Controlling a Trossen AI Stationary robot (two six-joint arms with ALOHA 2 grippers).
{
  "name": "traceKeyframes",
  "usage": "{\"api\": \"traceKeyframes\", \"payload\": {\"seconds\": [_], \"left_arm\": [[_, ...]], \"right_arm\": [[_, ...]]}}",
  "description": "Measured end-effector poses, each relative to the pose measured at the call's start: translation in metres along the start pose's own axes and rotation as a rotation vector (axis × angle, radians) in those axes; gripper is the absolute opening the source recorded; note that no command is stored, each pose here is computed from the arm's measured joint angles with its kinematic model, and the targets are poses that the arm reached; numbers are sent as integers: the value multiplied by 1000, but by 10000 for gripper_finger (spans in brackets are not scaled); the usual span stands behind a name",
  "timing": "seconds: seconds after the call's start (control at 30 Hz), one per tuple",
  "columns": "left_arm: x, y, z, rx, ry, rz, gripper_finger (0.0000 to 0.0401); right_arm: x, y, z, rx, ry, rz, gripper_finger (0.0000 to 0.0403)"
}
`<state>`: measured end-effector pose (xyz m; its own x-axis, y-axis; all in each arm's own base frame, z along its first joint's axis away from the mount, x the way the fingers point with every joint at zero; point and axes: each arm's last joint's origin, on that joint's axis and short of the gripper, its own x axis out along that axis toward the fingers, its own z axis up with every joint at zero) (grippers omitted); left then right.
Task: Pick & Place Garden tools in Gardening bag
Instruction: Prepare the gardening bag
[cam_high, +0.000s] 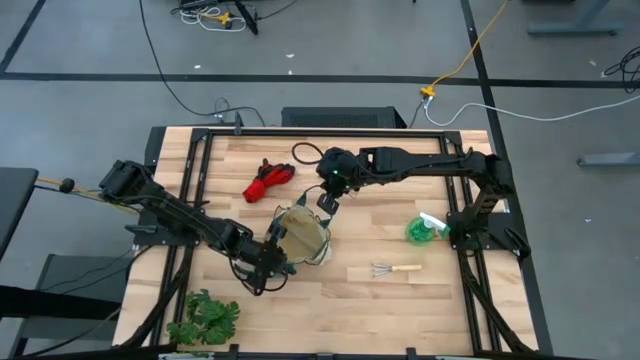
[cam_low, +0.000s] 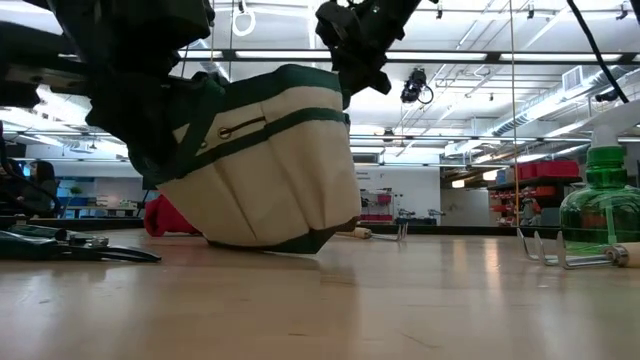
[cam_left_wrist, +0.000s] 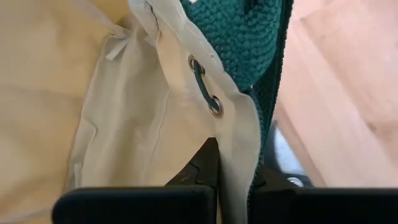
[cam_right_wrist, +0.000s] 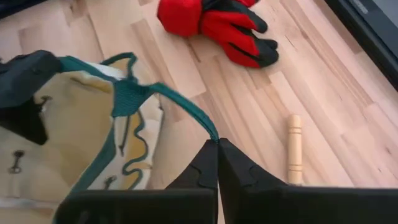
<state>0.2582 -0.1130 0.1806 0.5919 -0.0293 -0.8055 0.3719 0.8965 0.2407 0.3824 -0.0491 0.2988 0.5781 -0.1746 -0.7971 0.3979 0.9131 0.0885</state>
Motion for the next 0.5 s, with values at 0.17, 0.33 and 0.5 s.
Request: {"api": "traceKeyframes", "payload": {"seconds": [0.17, 0.33, 0.5], "left_arm": [[-2, -4, 2, -8, -8, -25, 6], [-13, -7, 23, -3, -67, -58, 10], [-23, -5, 37, -2, -81, -63, 6]], "right_arm": [[1, -10, 1, 4, 12, -16, 0], [2, -19, 2, 14, 24, -35, 0], [2, -24, 3, 16, 28, -43, 0]]}}
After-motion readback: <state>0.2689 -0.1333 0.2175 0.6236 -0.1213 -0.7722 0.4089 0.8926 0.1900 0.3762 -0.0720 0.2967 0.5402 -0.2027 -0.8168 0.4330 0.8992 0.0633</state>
